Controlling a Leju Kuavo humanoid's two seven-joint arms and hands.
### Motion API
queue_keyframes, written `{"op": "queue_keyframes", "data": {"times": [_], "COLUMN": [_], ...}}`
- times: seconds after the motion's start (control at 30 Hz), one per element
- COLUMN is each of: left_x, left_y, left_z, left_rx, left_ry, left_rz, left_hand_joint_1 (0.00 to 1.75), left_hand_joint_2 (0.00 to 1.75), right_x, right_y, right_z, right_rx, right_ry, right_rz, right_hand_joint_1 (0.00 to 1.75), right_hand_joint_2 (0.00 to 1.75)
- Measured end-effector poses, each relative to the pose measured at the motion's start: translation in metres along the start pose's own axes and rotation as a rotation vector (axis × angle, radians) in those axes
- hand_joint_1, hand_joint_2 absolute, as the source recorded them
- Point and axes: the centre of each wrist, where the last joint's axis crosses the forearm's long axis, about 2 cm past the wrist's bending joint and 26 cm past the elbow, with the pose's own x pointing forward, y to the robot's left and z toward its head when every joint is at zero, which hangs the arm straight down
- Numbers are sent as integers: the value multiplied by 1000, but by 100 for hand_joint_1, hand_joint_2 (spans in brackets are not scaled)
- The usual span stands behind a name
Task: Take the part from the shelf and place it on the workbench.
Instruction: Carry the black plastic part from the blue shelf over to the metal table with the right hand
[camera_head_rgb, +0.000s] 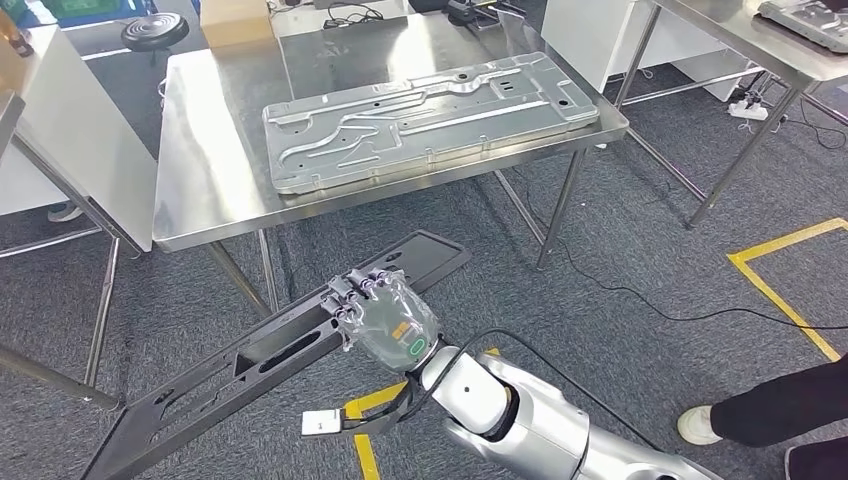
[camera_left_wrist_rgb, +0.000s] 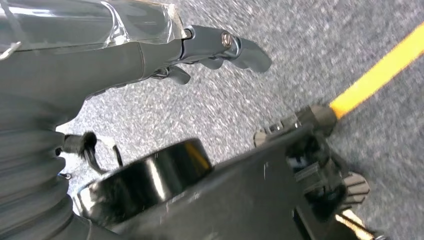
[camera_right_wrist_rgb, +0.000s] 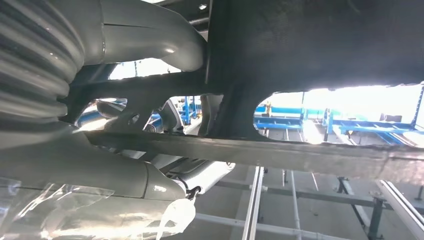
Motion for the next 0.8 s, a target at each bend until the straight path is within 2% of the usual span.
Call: {"op": "queue_keyframes", "data": {"times": [0.8], "left_x": [-2], "left_y": [-1], "left_z": [0], "left_rx": [1], "left_ry": [-11], "left_rz": [-2], "left_hand_joint_1": [0], "left_hand_joint_2": [175], "right_x": [0], "right_y": [-1], "right_z": [-2], "right_rx": [-2], "right_ry": [-19], "right_rz": [13], "right_hand_joint_1": [175], "right_hand_joint_2": [175]}}
